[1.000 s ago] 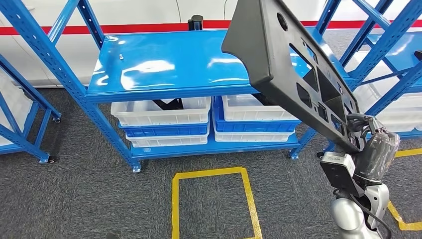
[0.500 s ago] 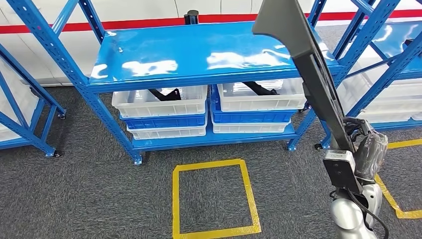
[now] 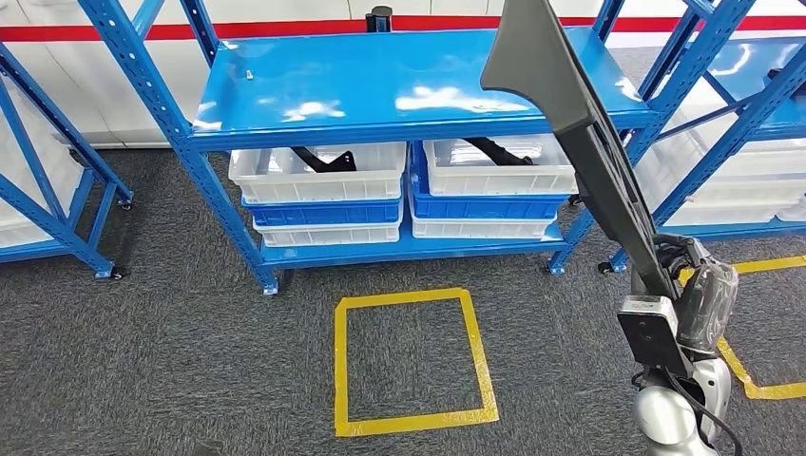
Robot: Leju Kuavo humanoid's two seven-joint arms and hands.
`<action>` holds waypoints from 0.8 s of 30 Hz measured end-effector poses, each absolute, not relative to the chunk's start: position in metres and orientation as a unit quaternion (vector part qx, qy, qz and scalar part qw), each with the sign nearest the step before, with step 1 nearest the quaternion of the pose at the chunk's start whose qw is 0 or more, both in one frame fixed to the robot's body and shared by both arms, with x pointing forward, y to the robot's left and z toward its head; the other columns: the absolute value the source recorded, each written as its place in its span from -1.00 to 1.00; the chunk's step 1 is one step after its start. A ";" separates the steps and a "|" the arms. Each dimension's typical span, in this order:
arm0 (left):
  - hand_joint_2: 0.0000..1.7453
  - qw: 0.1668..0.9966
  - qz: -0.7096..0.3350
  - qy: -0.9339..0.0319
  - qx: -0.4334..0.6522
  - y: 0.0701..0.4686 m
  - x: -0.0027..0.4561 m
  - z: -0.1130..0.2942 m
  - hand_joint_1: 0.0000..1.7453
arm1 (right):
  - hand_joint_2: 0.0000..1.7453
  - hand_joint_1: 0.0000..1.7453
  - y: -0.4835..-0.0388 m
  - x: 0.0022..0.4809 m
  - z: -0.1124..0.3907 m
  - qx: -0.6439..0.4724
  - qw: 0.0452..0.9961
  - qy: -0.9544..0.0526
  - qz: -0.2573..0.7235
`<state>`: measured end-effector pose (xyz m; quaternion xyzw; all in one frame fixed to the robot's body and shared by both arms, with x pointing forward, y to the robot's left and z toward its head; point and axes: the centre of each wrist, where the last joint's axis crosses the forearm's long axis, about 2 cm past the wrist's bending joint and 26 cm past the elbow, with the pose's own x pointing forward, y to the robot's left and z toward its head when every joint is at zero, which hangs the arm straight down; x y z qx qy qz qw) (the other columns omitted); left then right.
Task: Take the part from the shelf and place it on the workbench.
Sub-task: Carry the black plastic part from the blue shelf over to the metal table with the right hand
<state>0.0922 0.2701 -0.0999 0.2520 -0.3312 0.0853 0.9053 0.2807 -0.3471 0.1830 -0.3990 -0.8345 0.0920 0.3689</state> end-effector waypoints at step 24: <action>1.00 0.907 0.071 -0.330 0.252 0.274 0.105 -0.097 -1.00 | 1.00 1.00 -0.323 0.256 0.161 -0.357 0.415 -0.831 0.099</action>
